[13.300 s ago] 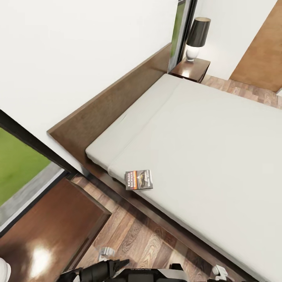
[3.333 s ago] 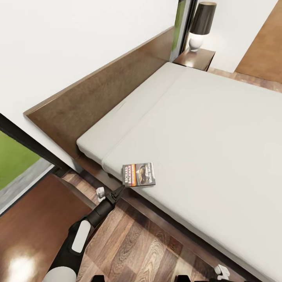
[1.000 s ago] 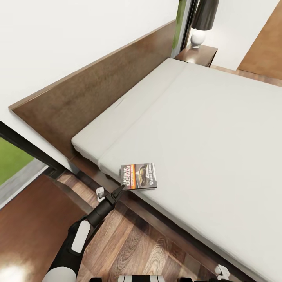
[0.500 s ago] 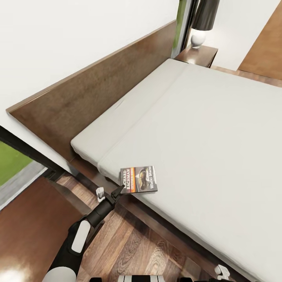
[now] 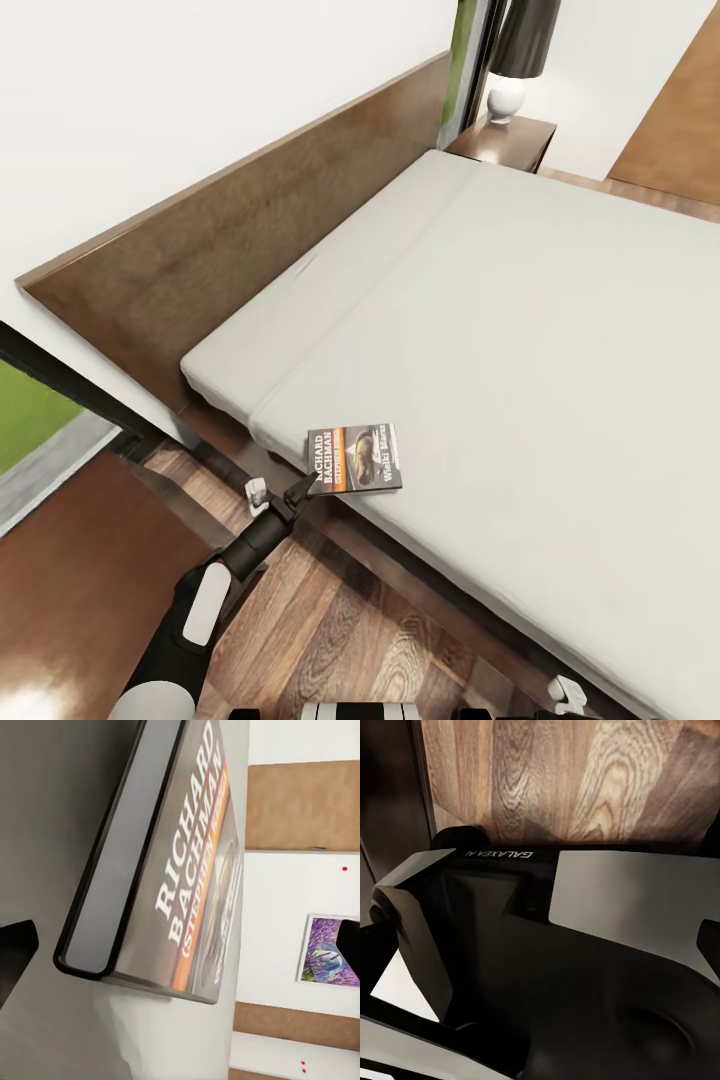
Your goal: In the bedroom, move the book from the bed onto either nightstand, and place the two sandals side by side next to the bed.
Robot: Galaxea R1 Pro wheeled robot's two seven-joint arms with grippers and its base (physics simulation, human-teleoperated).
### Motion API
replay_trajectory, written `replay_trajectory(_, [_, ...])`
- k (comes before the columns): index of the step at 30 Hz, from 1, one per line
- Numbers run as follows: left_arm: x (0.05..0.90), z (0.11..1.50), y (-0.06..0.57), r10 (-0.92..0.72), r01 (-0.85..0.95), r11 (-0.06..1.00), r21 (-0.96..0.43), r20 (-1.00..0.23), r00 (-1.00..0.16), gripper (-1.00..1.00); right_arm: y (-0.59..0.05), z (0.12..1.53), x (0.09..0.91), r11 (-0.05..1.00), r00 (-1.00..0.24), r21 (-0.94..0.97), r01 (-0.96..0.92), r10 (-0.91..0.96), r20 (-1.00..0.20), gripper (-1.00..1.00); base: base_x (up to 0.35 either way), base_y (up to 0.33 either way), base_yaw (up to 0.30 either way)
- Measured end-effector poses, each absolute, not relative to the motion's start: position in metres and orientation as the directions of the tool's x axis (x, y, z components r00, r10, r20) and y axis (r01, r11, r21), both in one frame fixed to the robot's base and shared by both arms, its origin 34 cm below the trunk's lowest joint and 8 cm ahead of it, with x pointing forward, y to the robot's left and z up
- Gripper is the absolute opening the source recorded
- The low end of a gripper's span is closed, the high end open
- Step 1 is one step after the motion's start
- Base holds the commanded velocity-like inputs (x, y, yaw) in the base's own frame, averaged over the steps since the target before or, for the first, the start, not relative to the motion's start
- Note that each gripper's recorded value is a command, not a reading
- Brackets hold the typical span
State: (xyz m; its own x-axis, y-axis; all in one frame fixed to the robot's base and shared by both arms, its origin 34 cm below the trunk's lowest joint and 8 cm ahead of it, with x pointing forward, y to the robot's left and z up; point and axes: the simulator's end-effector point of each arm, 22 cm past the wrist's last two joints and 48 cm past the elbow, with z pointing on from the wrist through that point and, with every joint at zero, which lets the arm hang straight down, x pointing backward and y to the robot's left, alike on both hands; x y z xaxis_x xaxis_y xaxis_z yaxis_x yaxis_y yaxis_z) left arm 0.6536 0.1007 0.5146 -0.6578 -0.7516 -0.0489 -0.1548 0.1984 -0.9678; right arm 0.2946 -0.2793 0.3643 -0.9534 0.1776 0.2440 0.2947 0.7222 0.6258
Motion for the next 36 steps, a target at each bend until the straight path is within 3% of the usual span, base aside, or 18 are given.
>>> replay_trajectory(9, [0.6536,0.5145,0.1007,-0.751,-0.155,0.198,-0.968,-0.049,-0.658,1.0,-0.2792,0.3643,0.2946,0.722,-0.953,0.626,0.295,0.178,0.244,1.0,0.0,0.0,0.0])
replay_trajectory(10, [0.6537,0.5147,0.1008,-0.752,-0.155,0.198,-0.968,-0.049,-0.658,-1.0,-0.2792,0.3643,0.2946,0.722,-0.953,0.626,0.295,0.178,0.244,1.0,0.0,0.0,0.0])
replay_trajectory(36, [0.6542,0.5174,0.1003,-0.752,-0.154,0.195,-0.969,-0.047,-0.658,-1.0,-0.2793,0.3662,0.2949,0.722,-0.953,0.626,0.295,0.178,0.244,1.0,0.0,0.0,0.0])
